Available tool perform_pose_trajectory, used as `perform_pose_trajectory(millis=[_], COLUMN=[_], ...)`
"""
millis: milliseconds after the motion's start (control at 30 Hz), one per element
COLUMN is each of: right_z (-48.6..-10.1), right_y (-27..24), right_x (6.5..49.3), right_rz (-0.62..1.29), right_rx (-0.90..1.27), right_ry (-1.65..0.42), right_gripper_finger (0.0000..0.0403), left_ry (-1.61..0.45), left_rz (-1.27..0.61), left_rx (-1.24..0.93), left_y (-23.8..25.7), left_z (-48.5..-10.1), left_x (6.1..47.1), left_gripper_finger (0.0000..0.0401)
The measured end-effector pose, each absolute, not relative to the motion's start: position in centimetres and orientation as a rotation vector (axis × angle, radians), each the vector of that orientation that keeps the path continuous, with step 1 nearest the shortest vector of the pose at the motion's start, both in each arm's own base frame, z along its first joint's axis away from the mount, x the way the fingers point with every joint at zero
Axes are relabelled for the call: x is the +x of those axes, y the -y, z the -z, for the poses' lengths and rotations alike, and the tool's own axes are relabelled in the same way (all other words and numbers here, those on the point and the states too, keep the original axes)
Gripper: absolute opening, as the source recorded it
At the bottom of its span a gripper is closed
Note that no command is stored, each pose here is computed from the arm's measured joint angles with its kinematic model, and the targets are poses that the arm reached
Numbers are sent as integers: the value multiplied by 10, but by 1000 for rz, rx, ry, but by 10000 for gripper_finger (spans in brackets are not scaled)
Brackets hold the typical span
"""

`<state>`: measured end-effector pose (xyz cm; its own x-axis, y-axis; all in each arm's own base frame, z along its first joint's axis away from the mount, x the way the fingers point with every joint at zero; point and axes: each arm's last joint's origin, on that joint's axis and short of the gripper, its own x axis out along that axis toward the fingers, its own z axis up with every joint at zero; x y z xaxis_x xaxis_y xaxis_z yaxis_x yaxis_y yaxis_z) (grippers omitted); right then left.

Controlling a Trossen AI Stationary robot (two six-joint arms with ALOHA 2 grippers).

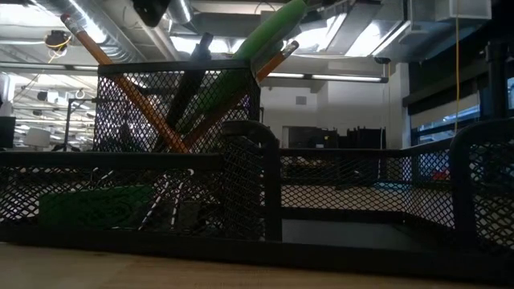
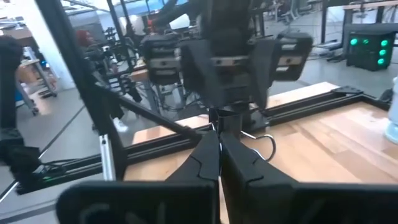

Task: Pick and place office supplies into organizer
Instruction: Put the black binder clip into the black desk organizer

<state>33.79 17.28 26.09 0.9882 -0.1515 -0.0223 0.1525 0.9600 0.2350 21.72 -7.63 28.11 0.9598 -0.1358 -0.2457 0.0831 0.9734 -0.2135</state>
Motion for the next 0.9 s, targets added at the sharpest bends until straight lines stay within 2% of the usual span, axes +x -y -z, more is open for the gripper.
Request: perform_pose_trajectory(millis=[367, 900], right_z=[-261, -262], right_y=[-158, -151], right_x=[345, 348], right_rz=[185, 199], right_rx=[208, 185], right_ry=[-4, 3], right_gripper_finger=[5, 6], left_ry=[-187, -99], left_rz=[104, 15], left_rx=[-228, -216], left_y=[83, 83], left_z=[-274, -264], left_x=[239, 262], left_gripper_finger=[217, 221])
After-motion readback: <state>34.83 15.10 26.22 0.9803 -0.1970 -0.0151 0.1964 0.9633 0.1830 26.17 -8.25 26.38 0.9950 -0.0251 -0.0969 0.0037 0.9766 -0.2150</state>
